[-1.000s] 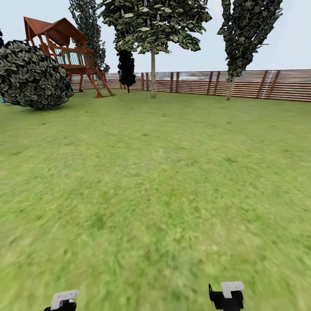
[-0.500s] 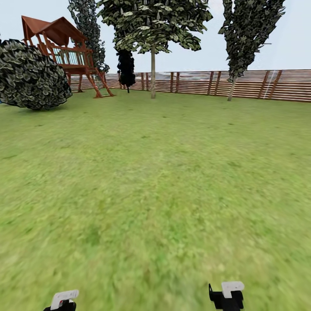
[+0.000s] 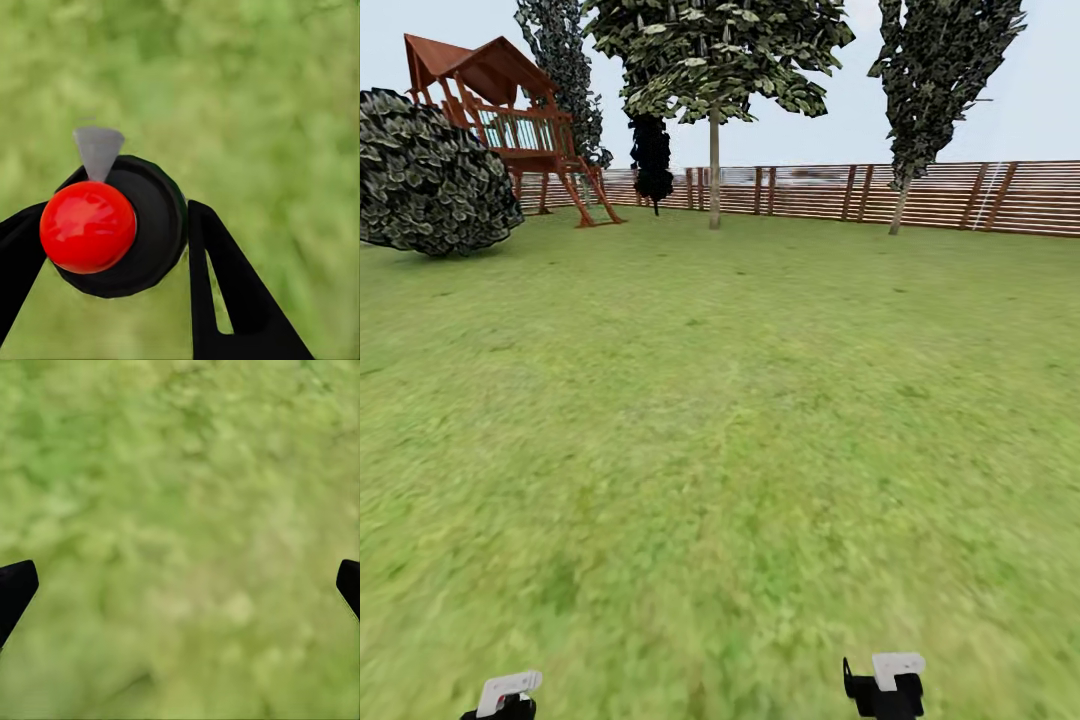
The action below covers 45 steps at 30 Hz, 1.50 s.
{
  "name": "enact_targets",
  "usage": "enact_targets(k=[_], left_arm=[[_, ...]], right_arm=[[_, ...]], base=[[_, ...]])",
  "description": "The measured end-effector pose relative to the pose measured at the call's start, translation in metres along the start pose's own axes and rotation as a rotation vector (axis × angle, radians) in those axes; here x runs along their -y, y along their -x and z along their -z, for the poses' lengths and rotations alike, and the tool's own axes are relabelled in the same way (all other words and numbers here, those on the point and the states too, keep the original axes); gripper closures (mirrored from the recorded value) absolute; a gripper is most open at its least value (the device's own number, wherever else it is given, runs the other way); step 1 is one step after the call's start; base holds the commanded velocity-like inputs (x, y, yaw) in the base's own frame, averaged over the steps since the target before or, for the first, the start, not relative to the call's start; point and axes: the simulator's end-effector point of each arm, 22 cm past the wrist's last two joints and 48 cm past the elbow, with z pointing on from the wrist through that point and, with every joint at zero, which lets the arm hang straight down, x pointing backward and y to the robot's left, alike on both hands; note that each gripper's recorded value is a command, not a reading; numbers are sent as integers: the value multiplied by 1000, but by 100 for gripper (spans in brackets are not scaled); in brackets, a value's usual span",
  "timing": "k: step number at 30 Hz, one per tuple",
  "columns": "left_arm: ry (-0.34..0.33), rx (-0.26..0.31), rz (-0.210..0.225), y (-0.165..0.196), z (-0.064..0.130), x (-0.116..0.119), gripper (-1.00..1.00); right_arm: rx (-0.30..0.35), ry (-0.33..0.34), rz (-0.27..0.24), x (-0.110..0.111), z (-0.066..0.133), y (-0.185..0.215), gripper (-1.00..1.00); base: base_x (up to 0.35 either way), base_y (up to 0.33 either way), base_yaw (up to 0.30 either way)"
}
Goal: In the garden, pick up the pesticide atomizer on the floor and spray pesticide onto both trees until each tree trunk is fully covered.
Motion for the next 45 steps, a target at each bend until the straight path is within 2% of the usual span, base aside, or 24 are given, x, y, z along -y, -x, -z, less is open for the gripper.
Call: enact_targets(k=[45], left_arm=[[0, 0, 0, 0, 0, 0, 100]], right_arm=[[0, 0, 0, 0, 0, 0, -100]], base=[[340, 0, 13]])
